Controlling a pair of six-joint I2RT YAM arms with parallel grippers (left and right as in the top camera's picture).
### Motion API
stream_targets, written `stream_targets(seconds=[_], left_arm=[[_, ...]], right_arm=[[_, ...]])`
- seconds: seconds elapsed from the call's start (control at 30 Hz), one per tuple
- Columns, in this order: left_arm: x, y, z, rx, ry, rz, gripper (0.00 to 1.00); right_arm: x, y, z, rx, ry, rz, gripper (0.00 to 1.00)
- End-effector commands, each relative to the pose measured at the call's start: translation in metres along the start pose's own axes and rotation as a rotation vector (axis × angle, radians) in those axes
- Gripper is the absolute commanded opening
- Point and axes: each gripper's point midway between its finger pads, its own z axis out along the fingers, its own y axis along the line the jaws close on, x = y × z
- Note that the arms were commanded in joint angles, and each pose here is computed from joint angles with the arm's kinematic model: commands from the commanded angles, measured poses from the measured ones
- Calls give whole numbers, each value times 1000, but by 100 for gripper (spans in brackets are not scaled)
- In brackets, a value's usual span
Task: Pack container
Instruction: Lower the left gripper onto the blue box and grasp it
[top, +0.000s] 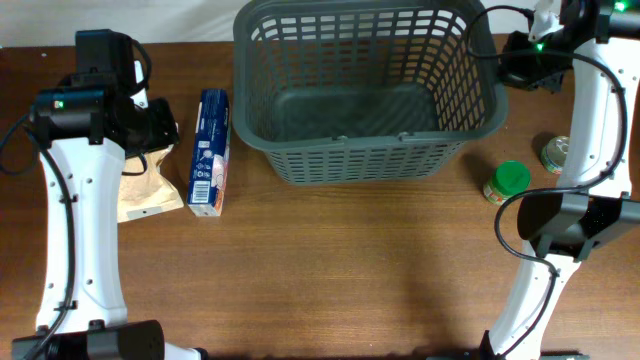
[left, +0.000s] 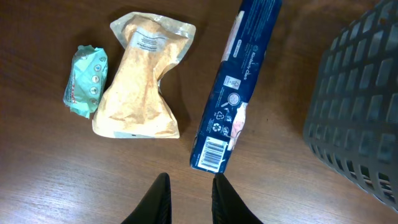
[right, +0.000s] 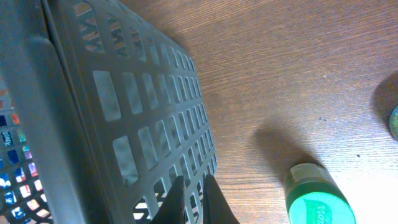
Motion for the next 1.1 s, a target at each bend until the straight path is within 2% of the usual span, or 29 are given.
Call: stream_targets(seconds=[0.0,0.13,0.17,0.2,0.27,0.37,0.47,0.6,0.63,0.67,0.7,0.73,0.77,0.8,0.9,1.07], left_arm=[[-3,2,-1,-9,-5,-12,15],[-3,2,-1,-9,-5,-12,18],[-4,2,-1,-9,-7,-12,33],[-4,2,-1,-9,-8,-12,43],[-4,2,-1,-8,-10,3,52],[-5,2,-1,-8,-12,102,56],[-6,2,-1,-8,-16,122,57],[-10,1,2,-9,-27,296,52],[-10,1,3,-9,-24,317,52],[-11,0,3,-9,-26,328,52],[-13,0,4,-8,-32,326,52],[-15,0,4,-8,-40,325,71],[-17,-3,4,4,-50,324,80],[-17,-7,4,28,-53,326,91],[-24,-10,20,26,-45,330,91],[-5,-12,86,25,149,388,91]], right_arm=[[5,14,4,-26,16,-32,4],[-1,-6,-3,48,-14,-14,4],[-4,-14,-10,58,-31,10,4],[-6,-20,-16,62,-46,24,4],[-12,-40,-40,100,-107,92,4],[-9,-88,-96,233,-221,226,4],[2,-117,-144,336,-312,310,4],[32,-158,-217,454,-457,496,4],[35,-163,-223,461,-468,508,4],[45,-176,-240,478,-501,551,7],[48,-182,-246,477,-513,570,24],[53,-188,-253,449,-528,599,59],[55,-191,-255,428,-534,615,99],[58,-198,-258,427,-539,634,99],[61,-207,-261,438,-540,657,99],[61,-206,-261,437,-540,656,99]])
